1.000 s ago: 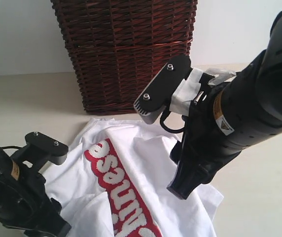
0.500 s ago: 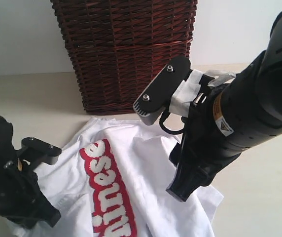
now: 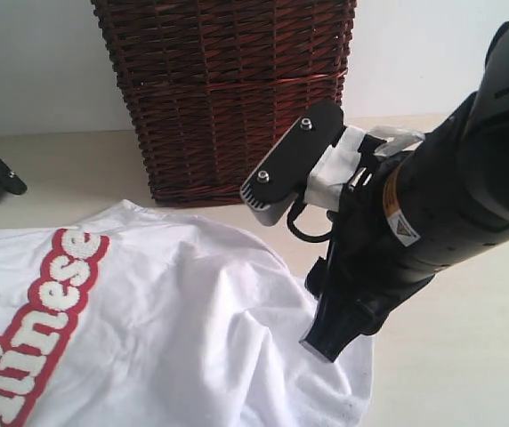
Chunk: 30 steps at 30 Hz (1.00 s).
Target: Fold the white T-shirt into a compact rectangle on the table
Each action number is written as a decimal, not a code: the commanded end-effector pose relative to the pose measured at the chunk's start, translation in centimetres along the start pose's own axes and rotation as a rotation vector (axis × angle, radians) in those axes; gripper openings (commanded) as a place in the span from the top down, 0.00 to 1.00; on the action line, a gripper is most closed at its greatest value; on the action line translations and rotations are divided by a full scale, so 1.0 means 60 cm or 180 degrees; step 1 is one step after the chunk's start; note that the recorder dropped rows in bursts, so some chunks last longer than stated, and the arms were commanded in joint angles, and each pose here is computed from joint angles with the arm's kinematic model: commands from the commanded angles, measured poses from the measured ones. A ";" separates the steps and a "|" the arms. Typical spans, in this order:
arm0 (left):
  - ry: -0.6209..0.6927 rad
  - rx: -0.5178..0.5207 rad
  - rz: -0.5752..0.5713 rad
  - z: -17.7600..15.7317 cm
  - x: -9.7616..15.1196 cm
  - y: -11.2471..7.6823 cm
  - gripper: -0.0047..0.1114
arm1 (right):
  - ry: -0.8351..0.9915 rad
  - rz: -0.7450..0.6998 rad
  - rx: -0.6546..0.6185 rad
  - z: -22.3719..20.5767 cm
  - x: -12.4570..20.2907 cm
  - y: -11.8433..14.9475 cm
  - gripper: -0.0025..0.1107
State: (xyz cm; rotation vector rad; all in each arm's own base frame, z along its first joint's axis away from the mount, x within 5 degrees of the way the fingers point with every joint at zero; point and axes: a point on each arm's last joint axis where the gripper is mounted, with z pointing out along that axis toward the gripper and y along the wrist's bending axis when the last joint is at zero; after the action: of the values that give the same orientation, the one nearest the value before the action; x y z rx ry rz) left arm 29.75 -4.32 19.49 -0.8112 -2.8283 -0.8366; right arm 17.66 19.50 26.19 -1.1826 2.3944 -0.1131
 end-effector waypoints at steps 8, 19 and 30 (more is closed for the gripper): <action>0.0075 -0.0842 -0.0789 0.001 0.009 0.074 0.47 | 0.0666 0.0242 0.0143 0.117 0.004 -0.017 0.50; -0.0824 0.1037 -0.0672 -0.057 -0.026 0.019 0.70 | 0.0577 0.0652 0.0074 0.238 -0.022 -0.075 0.98; -0.1249 0.2344 -0.0044 -0.069 -0.060 -0.045 0.96 | 0.1068 0.0773 0.0006 0.353 0.010 -0.106 0.98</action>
State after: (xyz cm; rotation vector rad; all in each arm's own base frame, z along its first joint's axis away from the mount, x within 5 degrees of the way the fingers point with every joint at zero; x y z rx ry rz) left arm 31.07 -9.52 21.37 -0.8361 -3.1162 0.3328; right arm 30.79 18.46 10.68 -0.9171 2.7623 -0.2351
